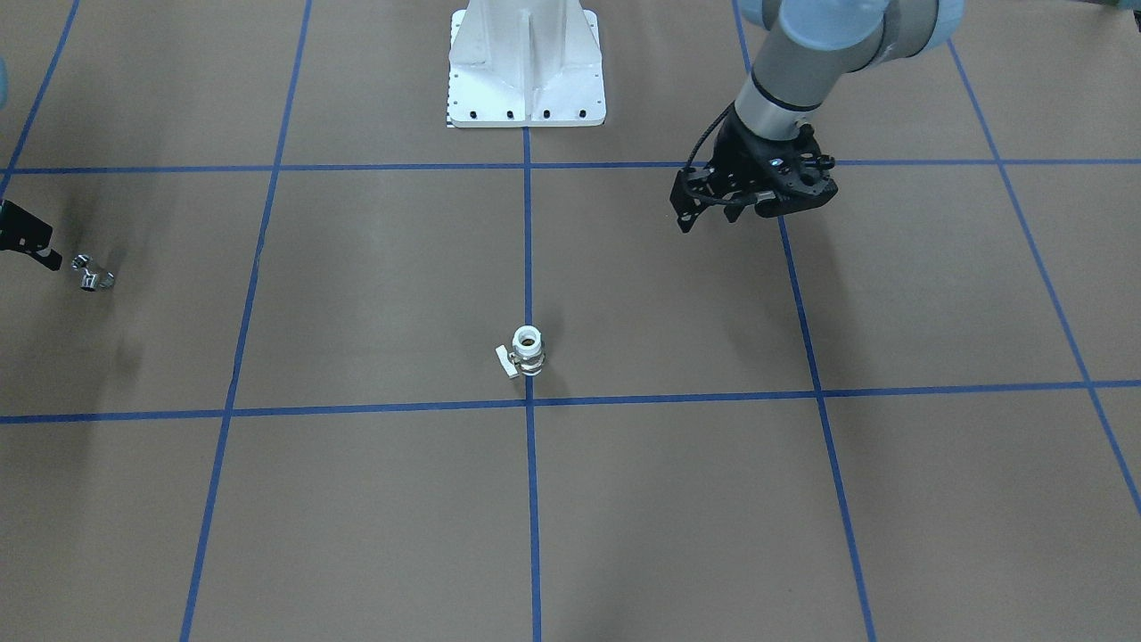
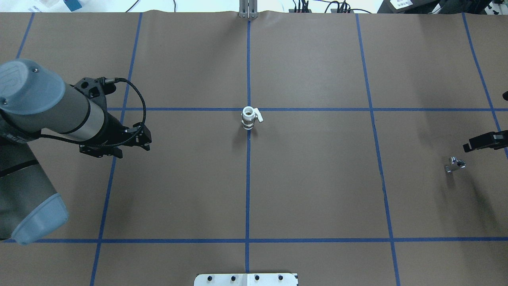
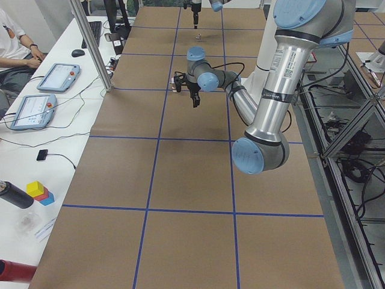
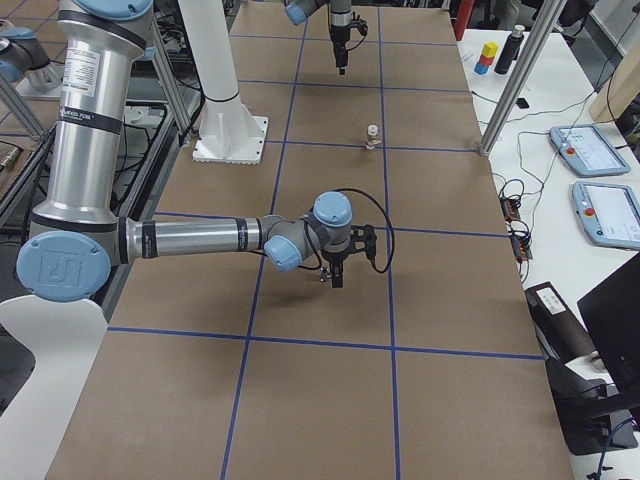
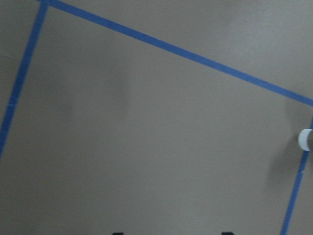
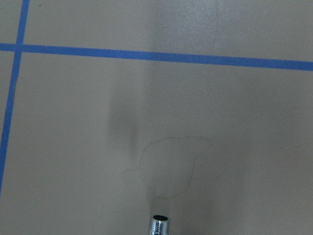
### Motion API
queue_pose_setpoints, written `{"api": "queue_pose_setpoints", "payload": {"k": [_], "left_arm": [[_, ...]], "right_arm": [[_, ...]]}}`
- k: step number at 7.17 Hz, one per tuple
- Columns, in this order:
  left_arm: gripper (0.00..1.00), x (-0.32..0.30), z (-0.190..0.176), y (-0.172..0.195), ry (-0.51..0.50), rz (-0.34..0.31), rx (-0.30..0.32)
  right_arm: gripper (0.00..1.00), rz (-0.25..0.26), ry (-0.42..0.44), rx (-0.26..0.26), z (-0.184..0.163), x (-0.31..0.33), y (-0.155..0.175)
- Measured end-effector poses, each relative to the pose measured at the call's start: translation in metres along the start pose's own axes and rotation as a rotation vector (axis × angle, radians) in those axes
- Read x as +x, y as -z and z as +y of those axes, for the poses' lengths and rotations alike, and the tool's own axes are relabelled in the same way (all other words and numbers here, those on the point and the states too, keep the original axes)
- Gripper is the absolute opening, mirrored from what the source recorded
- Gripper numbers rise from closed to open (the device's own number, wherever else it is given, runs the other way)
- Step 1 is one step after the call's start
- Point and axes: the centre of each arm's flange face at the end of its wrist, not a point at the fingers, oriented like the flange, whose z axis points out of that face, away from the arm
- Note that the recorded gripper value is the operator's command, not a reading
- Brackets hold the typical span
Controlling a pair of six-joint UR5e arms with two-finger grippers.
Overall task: Assemble PPR valve and pipe with both arms
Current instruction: 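Withdraw the left gripper from the valve while the right gripper approaches the chrome fitting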
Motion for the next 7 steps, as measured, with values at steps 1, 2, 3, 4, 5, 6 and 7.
{"api": "queue_pose_setpoints", "payload": {"k": [1,2,3,4,5,6,7], "left_arm": [[0.73,-0.011,0.0,-0.002,-0.007,-0.014,-0.001],[0.73,-0.02,-0.001,-0.004,-0.017,-0.028,-0.002],[0.73,-0.031,-0.003,-0.007,-0.042,-0.044,-0.003],[0.73,-0.041,-0.006,-0.008,-0.063,-0.057,-0.003],[0.73,-0.046,-0.008,-0.008,-0.072,-0.063,-0.001],[0.73,-0.048,-0.008,-0.008,-0.076,-0.065,-0.001],[0.73,-0.048,-0.009,-0.008,-0.077,-0.067,-0.001]], "right_arm": [[0.99,0.017,-0.013,-0.004,0.005,-0.004,-0.009],[0.99,0.027,-0.027,-0.009,0.008,-0.009,-0.015],[0.99,0.034,-0.03,-0.015,0.01,-0.013,-0.021],[0.99,0.039,-0.031,-0.023,0.012,-0.018,-0.027],[0.97,0.044,-0.033,-0.032,0.015,-0.023,-0.033],[0.93,0.052,-0.027,-0.04,0.019,-0.027,-0.039],[0.86,0.058,-0.021,-0.047,0.021,-0.03,-0.044]]}}
